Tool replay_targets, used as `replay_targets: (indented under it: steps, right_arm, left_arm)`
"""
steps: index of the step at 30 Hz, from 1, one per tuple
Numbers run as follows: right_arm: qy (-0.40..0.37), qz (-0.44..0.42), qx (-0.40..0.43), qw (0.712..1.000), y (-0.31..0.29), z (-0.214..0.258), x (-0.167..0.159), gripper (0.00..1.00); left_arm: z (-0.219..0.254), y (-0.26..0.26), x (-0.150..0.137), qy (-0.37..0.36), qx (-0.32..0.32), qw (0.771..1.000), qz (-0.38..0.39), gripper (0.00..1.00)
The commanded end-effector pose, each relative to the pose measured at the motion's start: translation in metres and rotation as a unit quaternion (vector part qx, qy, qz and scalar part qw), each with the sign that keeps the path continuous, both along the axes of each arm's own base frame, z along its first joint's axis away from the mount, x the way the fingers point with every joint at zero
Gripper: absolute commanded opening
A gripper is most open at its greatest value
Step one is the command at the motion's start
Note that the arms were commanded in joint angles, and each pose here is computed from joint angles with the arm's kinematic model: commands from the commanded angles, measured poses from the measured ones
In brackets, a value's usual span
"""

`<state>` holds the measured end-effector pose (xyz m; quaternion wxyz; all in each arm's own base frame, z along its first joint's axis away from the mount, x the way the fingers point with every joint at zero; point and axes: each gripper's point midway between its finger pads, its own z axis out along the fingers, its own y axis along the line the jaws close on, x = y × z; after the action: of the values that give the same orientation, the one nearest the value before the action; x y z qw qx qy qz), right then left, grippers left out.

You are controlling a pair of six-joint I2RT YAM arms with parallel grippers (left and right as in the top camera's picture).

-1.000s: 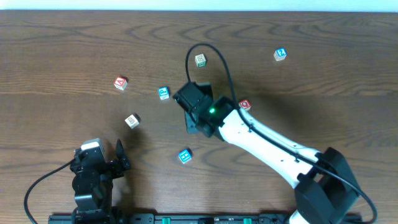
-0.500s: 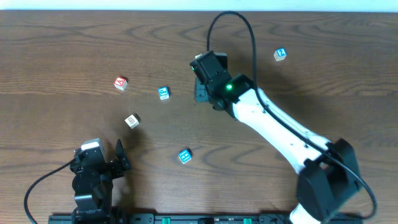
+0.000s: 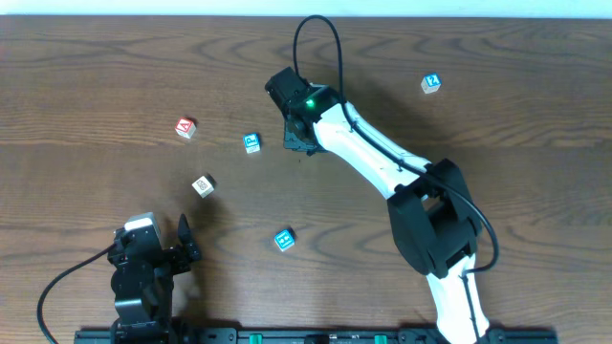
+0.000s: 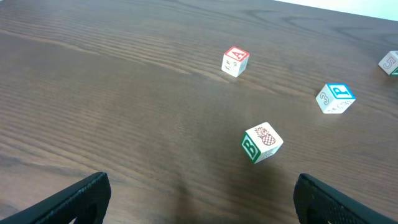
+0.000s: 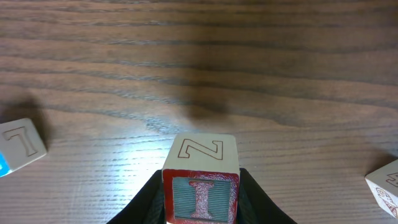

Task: Spell out Ai2
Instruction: 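Lift the 'I' block and carry it forward with the right gripper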

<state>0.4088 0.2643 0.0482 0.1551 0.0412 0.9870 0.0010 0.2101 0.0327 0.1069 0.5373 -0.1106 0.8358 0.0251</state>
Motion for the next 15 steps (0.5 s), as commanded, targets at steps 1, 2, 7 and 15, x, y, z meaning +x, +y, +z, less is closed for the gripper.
replay_targets:
  steps: [1,2,7,15]
  right_arm:
    - [0.012,-0.02,0.017,1.0,-0.002,-0.003,0.005,0.02]
    - [0.024,-0.021,0.019,0.999,-0.003,-0.01,0.004,0.02]
    - [0.063,-0.028,0.038,0.997,-0.004,-0.028,-0.002,0.02]
    - [0.069,-0.02,0.031,0.997,-0.005,-0.034,-0.003,0.02]
  left_arm:
    - [-0.006,0.0,0.0,0.005,-0.006,1.0,0.003,0.95]
    - [-0.006,0.0,0.0,0.005,-0.006,1.0,0.003,0.95]
    - [-0.006,0.0,0.0,0.004,-0.006,1.0,0.003,0.95]
    - [-0.006,0.0,0.0,0.005,-0.006,1.0,0.003,0.95]
